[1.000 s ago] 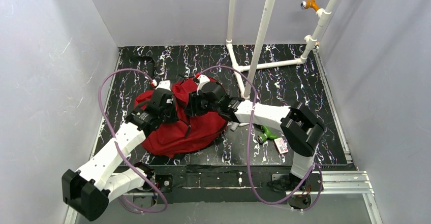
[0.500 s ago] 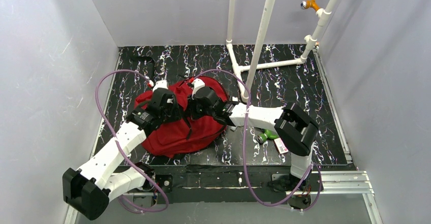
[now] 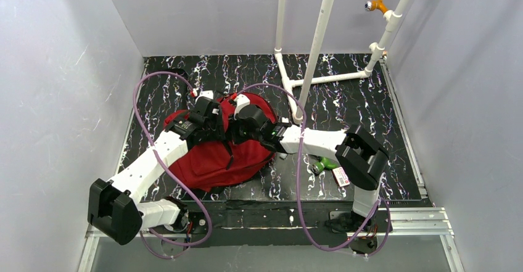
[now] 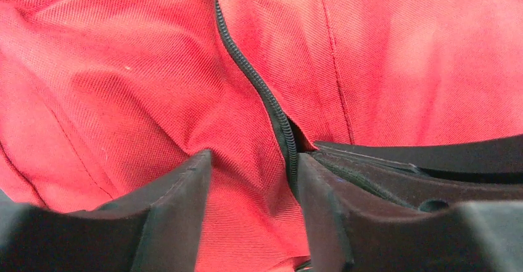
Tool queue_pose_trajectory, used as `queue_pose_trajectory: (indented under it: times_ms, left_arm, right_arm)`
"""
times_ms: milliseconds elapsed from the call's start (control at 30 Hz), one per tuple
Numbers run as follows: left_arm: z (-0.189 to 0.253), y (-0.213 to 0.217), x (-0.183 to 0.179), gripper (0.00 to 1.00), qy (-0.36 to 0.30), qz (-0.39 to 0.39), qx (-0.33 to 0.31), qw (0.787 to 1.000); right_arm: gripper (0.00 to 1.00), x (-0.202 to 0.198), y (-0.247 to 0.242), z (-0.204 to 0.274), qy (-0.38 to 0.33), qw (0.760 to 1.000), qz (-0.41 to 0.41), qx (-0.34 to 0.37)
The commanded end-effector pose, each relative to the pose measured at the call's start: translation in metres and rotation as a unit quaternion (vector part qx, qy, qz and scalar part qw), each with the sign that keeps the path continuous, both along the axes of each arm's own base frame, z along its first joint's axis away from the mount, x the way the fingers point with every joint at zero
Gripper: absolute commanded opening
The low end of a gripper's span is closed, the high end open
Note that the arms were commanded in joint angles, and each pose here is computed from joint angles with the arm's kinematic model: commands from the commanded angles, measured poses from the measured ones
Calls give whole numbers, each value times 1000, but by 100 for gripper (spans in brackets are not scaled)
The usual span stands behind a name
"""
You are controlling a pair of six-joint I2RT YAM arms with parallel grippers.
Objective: Pack the student bag
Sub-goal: Unzip the student bag at the center of the board, then pick up the stationery from the center of the board.
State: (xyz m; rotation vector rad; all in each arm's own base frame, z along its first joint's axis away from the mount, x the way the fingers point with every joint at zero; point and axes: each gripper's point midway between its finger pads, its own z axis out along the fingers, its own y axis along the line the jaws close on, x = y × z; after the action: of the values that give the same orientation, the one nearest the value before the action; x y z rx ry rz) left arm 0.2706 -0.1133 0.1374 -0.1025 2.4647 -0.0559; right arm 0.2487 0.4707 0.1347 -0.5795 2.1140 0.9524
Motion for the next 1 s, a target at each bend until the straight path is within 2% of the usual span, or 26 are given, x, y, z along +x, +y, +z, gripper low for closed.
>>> queue_pose_trajectory:
  times_ms: [0, 100, 167, 233, 400, 467, 533, 667, 733, 867, 967]
  left_arm:
    - [6, 11, -4, 41, 1, 1, 26, 1000]
    - [19, 25, -10, 17, -28, 11, 39, 999]
    - [26, 34, -14, 6, -50, 16, 44, 998]
    - [31, 41, -18, 0, -66, 15, 52, 996]
    - [37, 40, -19, 0, -82, -25, 61, 994]
    - [42, 35, -18, 0, -83, -45, 61, 994]
    - [46, 32, -16, 0, -86, -60, 61, 993]
    - [46, 29, -7, 0, -99, -75, 68, 990]
    - [44, 28, -6, 0, -98, -76, 71, 990]
    - [39, 26, -5, 0, -99, -81, 69, 989]
    - [35, 27, -5, 0, -98, -83, 72, 989]
  right_arm:
    - [1, 2, -1, 25, -25, 1000, -5, 18]
    - [1, 10, -12, 18, -32, 999, -33, -13]
    - [1, 19, -24, 12, -44, 996, -65, -39]
    - [1, 24, -33, 11, -54, 993, -80, -60]
    - [3, 10, -33, 47, -78, 996, -26, -44]
    - [19, 3, -39, 74, -92, 995, -15, -27]
    - [31, -3, -56, 90, -96, 995, -23, -24]
    - [58, -7, -109, 87, -84, 990, -105, -42]
    - [66, -4, -145, 64, -59, 978, -190, -57]
    - [71, -6, -210, 20, -18, 941, -331, -73]
    - [72, -7, -236, 1, -9, 920, -377, -103]
